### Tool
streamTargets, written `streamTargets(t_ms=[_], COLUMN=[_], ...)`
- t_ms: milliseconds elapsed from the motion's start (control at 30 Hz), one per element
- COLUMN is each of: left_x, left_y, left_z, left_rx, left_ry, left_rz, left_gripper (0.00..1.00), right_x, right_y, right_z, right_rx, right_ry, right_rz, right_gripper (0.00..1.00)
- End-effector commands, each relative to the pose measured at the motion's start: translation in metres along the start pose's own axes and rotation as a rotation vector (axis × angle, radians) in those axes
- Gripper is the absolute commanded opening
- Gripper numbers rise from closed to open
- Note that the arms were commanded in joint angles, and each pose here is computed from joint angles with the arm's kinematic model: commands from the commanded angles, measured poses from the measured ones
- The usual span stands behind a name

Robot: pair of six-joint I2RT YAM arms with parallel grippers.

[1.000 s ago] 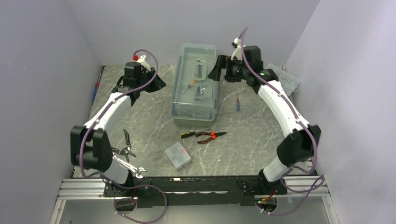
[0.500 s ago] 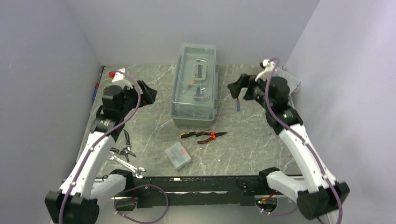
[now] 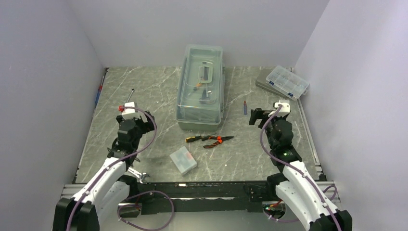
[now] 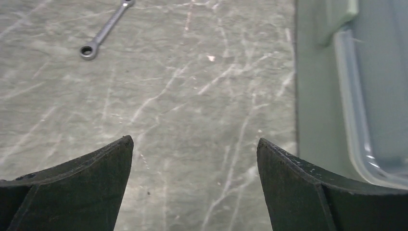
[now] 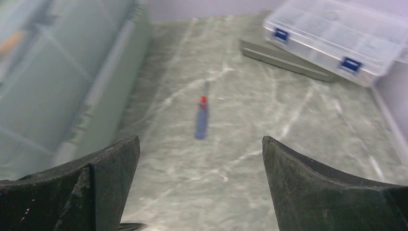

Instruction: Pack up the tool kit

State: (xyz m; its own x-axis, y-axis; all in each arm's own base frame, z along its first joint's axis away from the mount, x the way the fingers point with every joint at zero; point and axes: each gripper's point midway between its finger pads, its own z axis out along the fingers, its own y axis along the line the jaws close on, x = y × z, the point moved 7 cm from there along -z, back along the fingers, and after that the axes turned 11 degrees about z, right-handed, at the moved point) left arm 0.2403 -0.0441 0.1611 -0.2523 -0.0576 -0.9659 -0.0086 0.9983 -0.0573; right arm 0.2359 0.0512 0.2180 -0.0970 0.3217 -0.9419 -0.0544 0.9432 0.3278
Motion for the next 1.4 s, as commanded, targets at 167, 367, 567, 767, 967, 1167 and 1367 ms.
streamTargets(t_ms=[167, 367, 567, 767, 967, 1167, 1367], left_x=[-0.022, -0.026, -0.033, -0.022, 0.017, 0.018, 0.017], left_y=[0.030, 0.044, 0.055, 0.055, 0.076, 0.067, 0.064], left_z=[0.033, 0.041, 0.052, 0.042, 0.062, 0.065, 0.066], left_rx=[-0.241, -0.229, -0.181, -0.159, -0.136, -0.064, -0.046], left_ry=[-0.229, -0.247, -0.265, -0.239, -0.187, -0.190, -0.185], left_rz=[0.250, 0.352, 0.383, 0.373, 0.268, 0.334, 0.347], left_gripper=[0.99, 0.99, 0.96, 0.96, 0.93, 0.99, 0.99], right_x=[0.009, 0.052, 0.080, 0.077, 0.077, 0.077, 0.077], right_y=[-0.059, -0.091, -0.105, -0.108, -0.109, -0.109, -0.109], right_z=[0.023, 0.043, 0.053, 0.071, 0.071, 0.072, 0.071], right_rx=[0.126, 0.227, 0.262, 0.305, 0.306, 0.305, 0.306], right_ry=[-0.160, -0.162, -0.111, -0.056, -0.060, -0.058, -0.056], right_rz=[-0.078, -0.094, -0.075, -0.079, -0.087, -0.086, -0.085], right_gripper=[0.99, 0.99, 0.99, 0.99, 1.00, 1.00, 1.00])
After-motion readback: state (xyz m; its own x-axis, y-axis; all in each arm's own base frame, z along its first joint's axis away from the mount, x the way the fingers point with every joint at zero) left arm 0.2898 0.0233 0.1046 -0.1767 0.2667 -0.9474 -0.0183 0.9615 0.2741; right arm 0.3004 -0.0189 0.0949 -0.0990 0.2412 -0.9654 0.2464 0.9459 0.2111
